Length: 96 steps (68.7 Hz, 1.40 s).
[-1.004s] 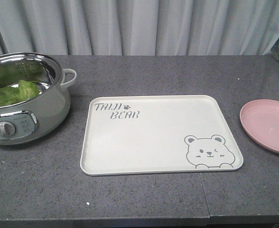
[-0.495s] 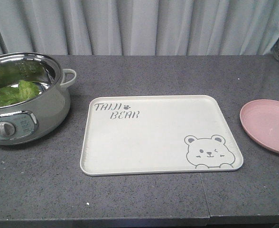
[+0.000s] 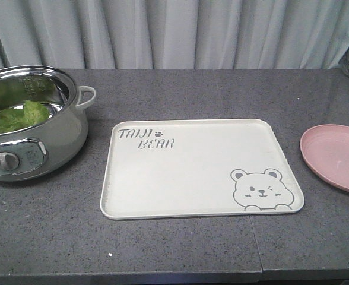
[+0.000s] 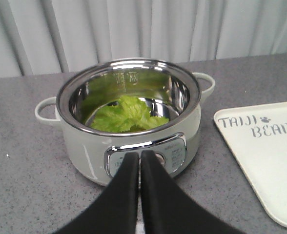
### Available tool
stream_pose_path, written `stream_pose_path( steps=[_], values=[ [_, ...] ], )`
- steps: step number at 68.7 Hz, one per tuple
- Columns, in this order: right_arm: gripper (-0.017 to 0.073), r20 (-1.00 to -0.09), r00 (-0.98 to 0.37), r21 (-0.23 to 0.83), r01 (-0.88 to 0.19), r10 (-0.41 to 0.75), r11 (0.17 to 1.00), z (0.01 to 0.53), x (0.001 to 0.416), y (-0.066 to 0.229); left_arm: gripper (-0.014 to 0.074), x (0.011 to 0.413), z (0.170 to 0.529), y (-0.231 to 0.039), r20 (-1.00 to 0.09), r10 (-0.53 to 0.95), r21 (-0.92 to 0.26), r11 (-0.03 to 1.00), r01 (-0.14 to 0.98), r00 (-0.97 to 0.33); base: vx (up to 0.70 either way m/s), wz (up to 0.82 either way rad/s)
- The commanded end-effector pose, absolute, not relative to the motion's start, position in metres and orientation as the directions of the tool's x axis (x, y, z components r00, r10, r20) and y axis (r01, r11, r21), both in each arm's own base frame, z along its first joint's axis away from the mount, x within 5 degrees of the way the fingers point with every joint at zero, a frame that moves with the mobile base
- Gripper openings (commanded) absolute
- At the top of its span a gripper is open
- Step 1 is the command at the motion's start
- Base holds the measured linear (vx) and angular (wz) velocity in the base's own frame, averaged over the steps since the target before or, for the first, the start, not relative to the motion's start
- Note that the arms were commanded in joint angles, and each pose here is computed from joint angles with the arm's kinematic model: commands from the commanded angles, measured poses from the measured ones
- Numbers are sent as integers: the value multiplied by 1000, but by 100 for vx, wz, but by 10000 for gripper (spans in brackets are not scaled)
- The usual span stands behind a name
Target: Transfer vegetables to tray and serve
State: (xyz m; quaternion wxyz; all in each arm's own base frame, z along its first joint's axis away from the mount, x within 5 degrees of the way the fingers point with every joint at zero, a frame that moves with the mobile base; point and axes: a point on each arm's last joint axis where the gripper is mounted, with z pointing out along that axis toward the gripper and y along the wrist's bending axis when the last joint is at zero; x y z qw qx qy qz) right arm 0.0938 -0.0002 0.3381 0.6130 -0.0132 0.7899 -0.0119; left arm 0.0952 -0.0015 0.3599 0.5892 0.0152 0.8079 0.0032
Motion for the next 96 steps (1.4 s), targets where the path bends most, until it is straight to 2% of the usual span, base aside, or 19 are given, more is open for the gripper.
stream_pose_path(
  steps=[1, 15, 37, 45, 49, 54, 63, 71, 78, 91, 96],
  values=[
    [-6, -970, -240, -48, 0, -46, 999, 346, 109, -1, -6, 108, 369, -2, -960, 27, 21, 999, 24, -279, 0, 0],
    [-6, -941, -335, -40, -4, -39, 999, 335, 125, -1, -6, 115, 366, -3, -952, 28, 21, 999, 24, -304, 0, 0],
    [-6, -935, -351, -40, -5, -39, 999, 333, 127, -1, -5, 114, 367, -3, -953, 27, 21, 999, 24, -301, 0, 0],
    [13, -937, -348, -31, -1, -29, 1000, 333, 127, -1, 34, 115, 367, -2, -954, 32, 27, 999, 22, -298, 0, 0],
    [64, -937, -348, -26, 2, -24, 1000, 333, 127, -1, 92, 114, 367, -1, -953, 44, 40, 999, 18, -301, 0, 0],
    [161, -937, -348, -31, 2, -28, 1000, 333, 127, -1, 215, 114, 367, -1, -952, 55, 53, 999, 12, -302, 0, 0],
    [412, -930, -364, -48, -4, -46, 999, 332, 126, -1, 461, 114, 367, 0, -952, 59, 58, 998, 11, -301, 0, 0],
    [557, -931, -363, -48, -4, -46, 999, 332, 126, -1, 600, 114, 367, 0, -952, 58, 57, 998, 11, -302, 0, 0],
    [603, -930, -364, -47, -4, -46, 999, 332, 126, -1, 629, 114, 367, 0, -952, 58, 57, 998, 11, -302, 0, 0],
    [578, -930, -364, -47, -4, -46, 999, 332, 126, -1, 588, 115, 368, -1, -957, 56, 55, 998, 12, -286, 0, 0],
    [568, -930, -364, -47, -4, -46, 999, 332, 126, -1, 561, 118, 369, -2, -963, 15, 12, 1000, 15, -270, 0, 0]
  ],
)
